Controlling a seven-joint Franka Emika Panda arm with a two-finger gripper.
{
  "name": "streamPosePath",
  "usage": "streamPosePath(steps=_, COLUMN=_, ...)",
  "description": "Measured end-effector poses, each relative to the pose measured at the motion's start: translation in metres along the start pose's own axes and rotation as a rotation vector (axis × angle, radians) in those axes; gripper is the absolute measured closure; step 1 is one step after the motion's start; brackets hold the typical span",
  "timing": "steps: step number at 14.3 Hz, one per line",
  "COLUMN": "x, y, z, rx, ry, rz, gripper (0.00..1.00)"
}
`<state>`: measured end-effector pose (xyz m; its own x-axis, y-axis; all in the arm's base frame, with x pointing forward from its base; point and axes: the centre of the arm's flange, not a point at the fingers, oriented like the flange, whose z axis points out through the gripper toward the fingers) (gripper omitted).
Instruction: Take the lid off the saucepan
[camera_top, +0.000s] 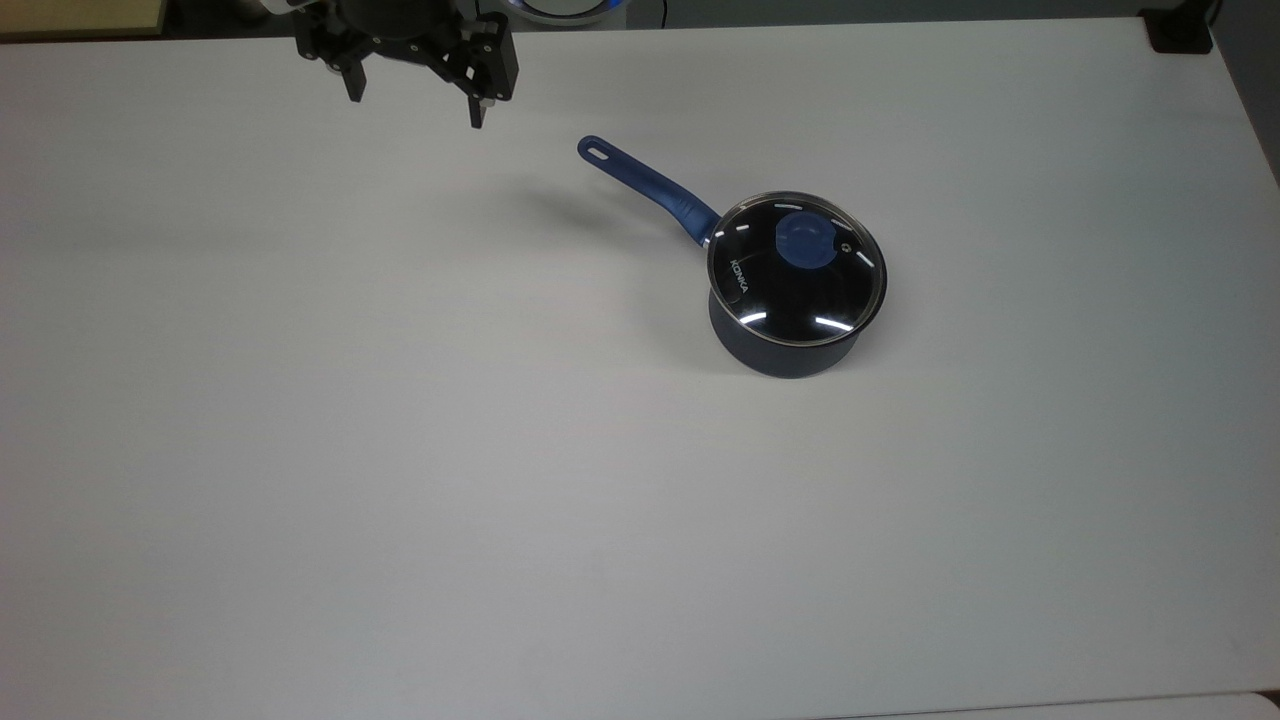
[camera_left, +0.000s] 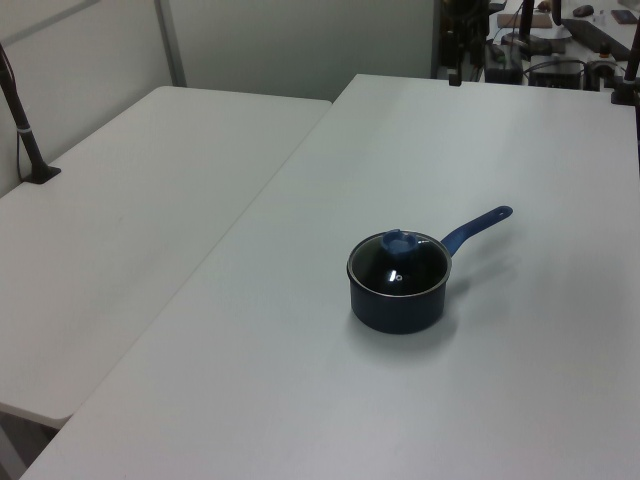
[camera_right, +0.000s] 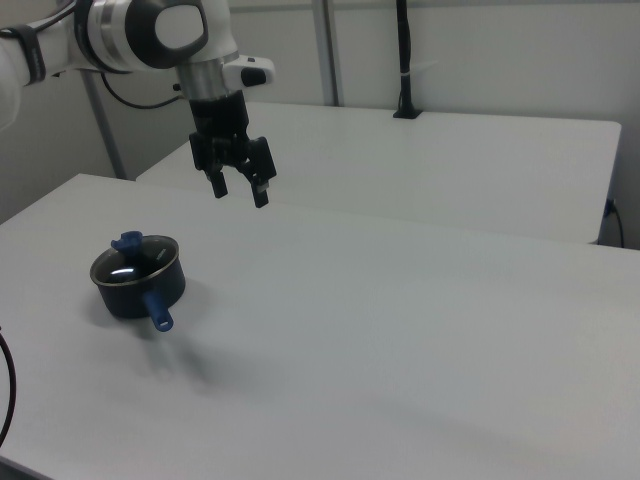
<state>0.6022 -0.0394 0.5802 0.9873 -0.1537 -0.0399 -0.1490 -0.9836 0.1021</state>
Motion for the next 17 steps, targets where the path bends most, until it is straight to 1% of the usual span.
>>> streamPosePath(steps=7, x=-0.003, y=0.007, z=-0.003, rx=0.002, ry=0.004, rz=0.01, gripper=0.0)
streamPosePath(steps=11, x=-0.003, y=0.016, z=-0.004, rx=0.003, ry=0.006, rz=-0.013, gripper=0.0)
streamPosePath(steps=17, x=-0.003, y=0.013, z=-0.004, rx=0.014, ry=0.006, rz=-0.021, gripper=0.0)
